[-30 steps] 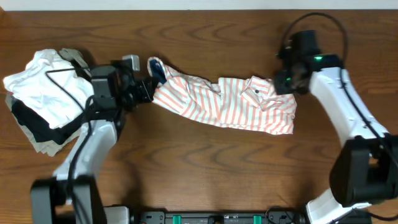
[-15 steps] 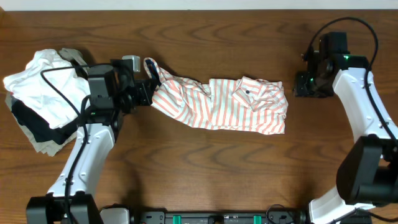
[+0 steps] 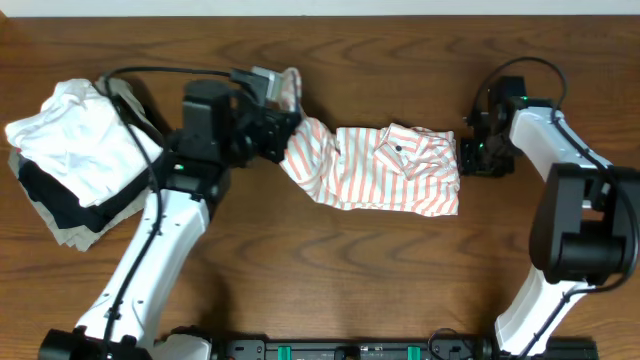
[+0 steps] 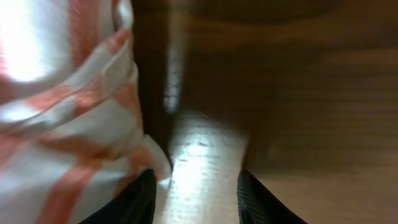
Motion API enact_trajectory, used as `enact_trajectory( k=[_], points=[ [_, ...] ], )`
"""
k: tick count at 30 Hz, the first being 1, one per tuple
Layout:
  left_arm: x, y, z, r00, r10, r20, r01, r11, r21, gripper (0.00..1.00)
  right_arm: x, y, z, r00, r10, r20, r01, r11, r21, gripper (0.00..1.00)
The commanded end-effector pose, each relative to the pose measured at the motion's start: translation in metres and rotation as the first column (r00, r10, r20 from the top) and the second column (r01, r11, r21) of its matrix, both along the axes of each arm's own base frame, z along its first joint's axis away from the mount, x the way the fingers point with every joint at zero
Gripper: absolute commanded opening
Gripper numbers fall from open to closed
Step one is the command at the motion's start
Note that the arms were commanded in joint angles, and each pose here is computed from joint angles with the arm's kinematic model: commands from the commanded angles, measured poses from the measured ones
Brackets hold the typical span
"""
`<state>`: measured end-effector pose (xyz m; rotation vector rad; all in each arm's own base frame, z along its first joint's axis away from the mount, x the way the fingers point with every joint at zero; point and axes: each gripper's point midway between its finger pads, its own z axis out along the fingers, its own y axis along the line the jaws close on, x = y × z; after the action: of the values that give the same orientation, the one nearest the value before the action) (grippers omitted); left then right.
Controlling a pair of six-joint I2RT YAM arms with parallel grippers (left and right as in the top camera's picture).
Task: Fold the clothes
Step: 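Fold the left end rightward over the shirt with the left gripper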
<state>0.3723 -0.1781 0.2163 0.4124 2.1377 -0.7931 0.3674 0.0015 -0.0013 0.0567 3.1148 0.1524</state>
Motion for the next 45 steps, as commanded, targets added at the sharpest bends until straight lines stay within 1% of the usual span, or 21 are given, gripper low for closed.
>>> enact_trajectory(
  k=[1, 6, 11, 16, 18, 23, 29, 36, 41, 45],
  points=[
    [-0.005, -0.019, 0.012, 0.997, -0.045, 0.067, 0.042, 0.998, 0.042, 0.06, -0.005, 0.019, -0.012, 0.997, 0.073, -0.028, -0.073, 0.997, 0.016, 0.41],
    [-0.019, -0.049, 0.016, 0.989, -0.110, 0.095, 0.103, 0.992, 0.072, 0.06, -0.002, 0.038, -0.014, 0.992, 0.123, -0.014, -0.123, 0.992, 0.015, 0.41],
    [-0.027, -0.072, 0.038, 0.976, -0.161, 0.145, 0.153, 0.986, 0.062, 0.06, -0.003, 0.051, -0.014, 0.987, 0.159, -0.011, -0.159, 0.987, 0.014, 0.41],
    [-0.028, -0.087, 0.063, 0.960, -0.185, 0.209, 0.180, 0.983, 0.044, 0.06, -0.003, 0.059, -0.014, 0.984, 0.180, -0.006, -0.180, 0.984, 0.014, 0.41],
    [-0.027, -0.090, 0.065, 0.958, -0.188, 0.215, 0.183, 0.982, 0.042, 0.06, -0.003, 0.063, -0.014, 0.982, 0.189, -0.004, -0.189, 0.982, 0.014, 0.41],
    [-0.029, -0.104, 0.047, 0.959, -0.219, 0.178, 0.213, 0.976, 0.055, 0.06, -0.005, 0.071, -0.014, 0.977, 0.212, -0.004, -0.212, 0.977, 0.014, 0.41],
    [-0.036, -0.137, 0.022, 0.948, -0.285, 0.139, 0.279, 0.958, 0.058, 0.06, -0.006, 0.082, -0.014, 0.975, 0.224, -0.003, -0.224, 0.975, 0.015, 0.41],
    [-0.038, -0.156, -0.004, 0.952, -0.292, 0.096, 0.285, 0.955, 0.081, 0.06, -0.010, 0.091, -0.014, 0.973, 0.230, -0.012, -0.230, 0.973, 0.015, 0.41],
    [-0.042, -0.169, -0.032, 0.946, -0.320, 0.043, 0.315, 0.944, 0.100, 0.06, -0.012, 0.099, -0.014, 0.972, 0.236, -0.014, -0.236, 0.972, 0.016, 0.41],
    [-0.042, -0.181, -0.050, 0.941, -0.338, 0.029, 0.334, 0.937, 0.106, 0.06, -0.014, 0.104, -0.014, 0.968, 0.251, -0.015, -0.250, 0.968, 0.016, 0.41]
  ],
)
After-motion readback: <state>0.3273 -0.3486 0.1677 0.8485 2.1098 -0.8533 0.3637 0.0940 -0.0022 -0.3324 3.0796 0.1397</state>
